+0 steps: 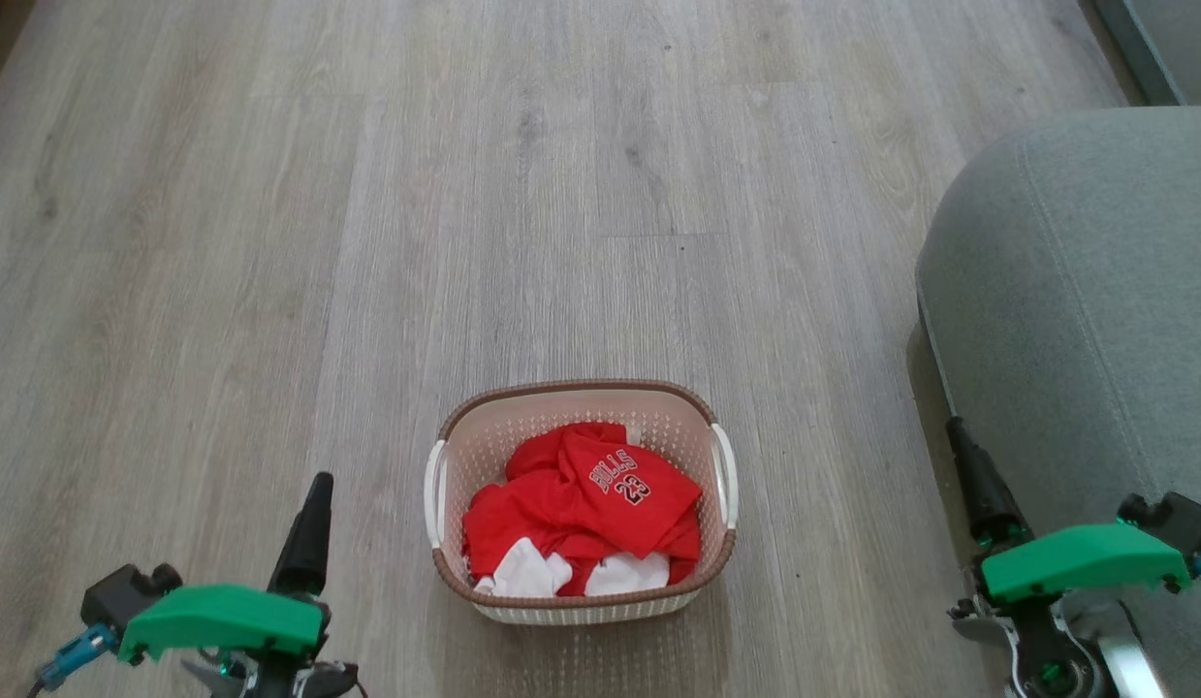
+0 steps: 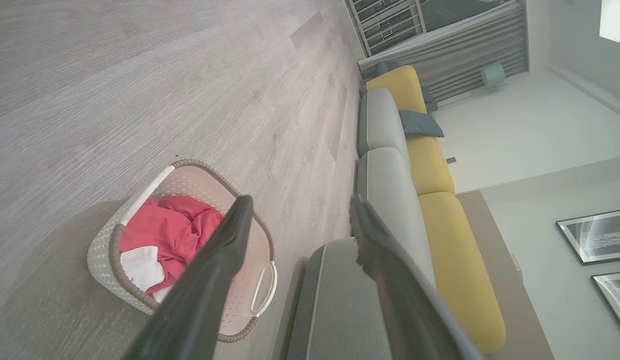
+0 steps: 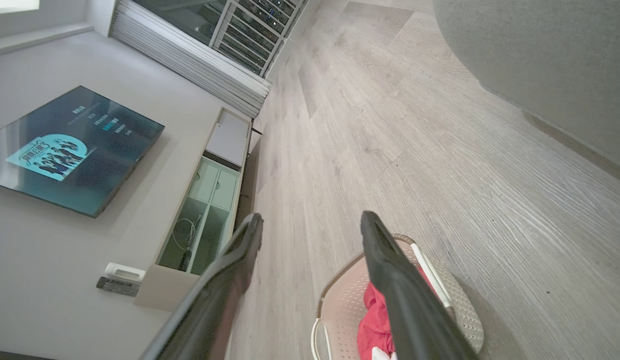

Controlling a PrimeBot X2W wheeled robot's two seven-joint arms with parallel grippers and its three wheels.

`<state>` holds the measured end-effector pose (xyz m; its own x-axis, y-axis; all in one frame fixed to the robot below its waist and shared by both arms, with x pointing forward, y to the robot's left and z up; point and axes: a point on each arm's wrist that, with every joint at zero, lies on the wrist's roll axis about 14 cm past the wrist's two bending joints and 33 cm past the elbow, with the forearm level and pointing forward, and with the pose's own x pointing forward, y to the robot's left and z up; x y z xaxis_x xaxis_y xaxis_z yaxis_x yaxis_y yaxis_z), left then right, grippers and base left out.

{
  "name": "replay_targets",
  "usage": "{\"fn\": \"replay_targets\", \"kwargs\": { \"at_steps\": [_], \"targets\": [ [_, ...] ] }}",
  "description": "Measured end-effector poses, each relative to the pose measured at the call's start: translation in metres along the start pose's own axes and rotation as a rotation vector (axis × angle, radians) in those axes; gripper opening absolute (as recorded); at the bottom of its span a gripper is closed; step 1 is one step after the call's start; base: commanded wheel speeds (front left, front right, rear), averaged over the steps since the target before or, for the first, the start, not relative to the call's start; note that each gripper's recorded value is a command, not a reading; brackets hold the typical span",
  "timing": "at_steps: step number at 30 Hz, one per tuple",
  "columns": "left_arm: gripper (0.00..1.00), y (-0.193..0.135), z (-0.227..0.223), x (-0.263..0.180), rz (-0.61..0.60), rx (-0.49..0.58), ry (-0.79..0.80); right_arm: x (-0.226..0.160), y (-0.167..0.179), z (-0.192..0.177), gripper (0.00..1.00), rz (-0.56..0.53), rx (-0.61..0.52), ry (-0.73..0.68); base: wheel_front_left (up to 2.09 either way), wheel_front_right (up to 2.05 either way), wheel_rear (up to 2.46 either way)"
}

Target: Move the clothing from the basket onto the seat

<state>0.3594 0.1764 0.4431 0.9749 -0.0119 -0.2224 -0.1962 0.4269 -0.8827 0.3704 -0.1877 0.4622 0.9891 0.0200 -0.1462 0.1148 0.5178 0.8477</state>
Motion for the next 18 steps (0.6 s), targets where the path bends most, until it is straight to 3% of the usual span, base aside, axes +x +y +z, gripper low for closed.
{"fn": "replay_targets", "kwargs": {
  "at_steps": [18],
  "targets": [
    [1.0,-0.0047,-0.0006,-0.0001,-0.009,0.204,-0.019,0.001,0.0061,-0.0064,1.0,0.032,-0.245,0.021,0.0,0.0,0.0]
  ]
}}
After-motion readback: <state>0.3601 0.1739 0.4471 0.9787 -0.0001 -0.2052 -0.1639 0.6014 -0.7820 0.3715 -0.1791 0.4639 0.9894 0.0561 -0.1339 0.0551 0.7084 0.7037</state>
